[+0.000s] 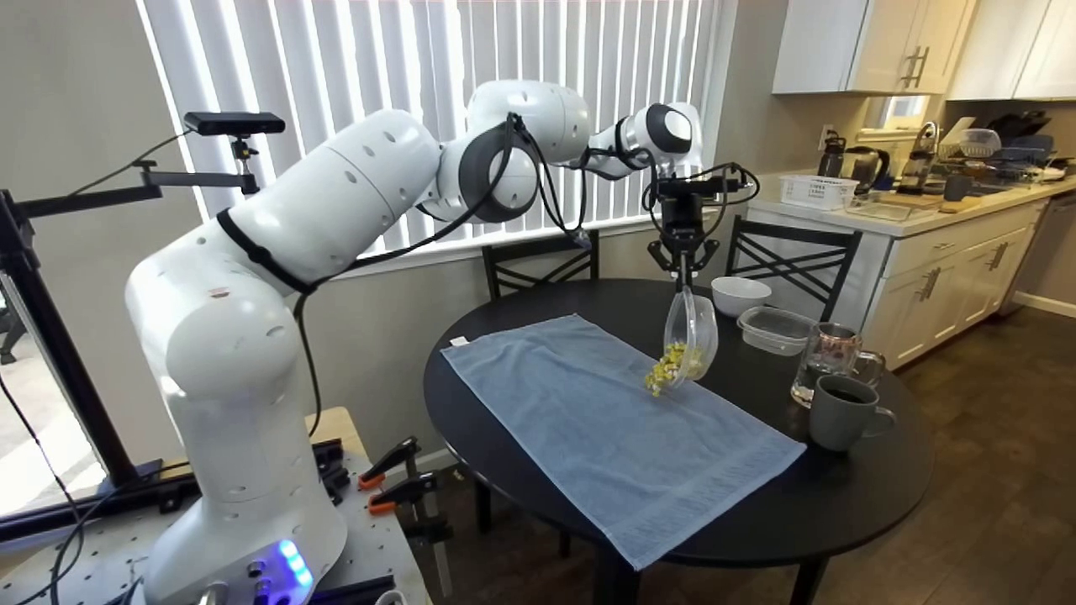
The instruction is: Pour the contents of the lunchbox onto the blue towel on the table
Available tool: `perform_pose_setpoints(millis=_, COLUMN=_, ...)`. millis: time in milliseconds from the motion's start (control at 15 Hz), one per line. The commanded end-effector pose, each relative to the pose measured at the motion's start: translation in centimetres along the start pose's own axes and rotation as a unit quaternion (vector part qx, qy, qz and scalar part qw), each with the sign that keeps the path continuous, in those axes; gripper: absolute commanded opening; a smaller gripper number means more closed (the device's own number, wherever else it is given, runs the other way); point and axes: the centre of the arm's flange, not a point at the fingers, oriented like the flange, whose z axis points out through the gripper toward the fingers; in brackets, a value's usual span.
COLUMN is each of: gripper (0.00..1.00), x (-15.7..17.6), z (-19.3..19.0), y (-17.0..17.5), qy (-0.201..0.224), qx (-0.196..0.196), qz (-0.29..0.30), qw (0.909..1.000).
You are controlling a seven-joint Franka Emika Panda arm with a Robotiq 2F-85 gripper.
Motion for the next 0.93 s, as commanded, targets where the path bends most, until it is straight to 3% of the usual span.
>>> perform_pose_setpoints(millis=0, gripper=0.05, x=-3.1, z=2.3, y=-3.5, qy=-0.004, qx=-0.015, qz=-0.024, qw=0.9996)
perform_pose_setpoints(millis=267, gripper=0.05, x=-2.9, z=3.6, y=-3.1, qy=-0.001, qx=-0.023, qz=-0.030, qw=0.9993)
perform_pose_setpoints(millis=533, gripper=0.05, x=-2.9, z=3.7, y=-2.7, qy=0.009, qx=-0.085, qz=-0.027, qw=0.9960)
perform_pose_setpoints(millis=733, gripper=0.05, x=-2.9, z=3.3, y=-2.6, qy=0.010, qx=-0.152, qz=-0.029, qw=0.9880)
perform_pose_setpoints(millis=867, gripper=0.05, x=-2.8, z=3.1, y=-2.7, qy=0.011, qx=-0.170, qz=-0.037, qw=0.9847)
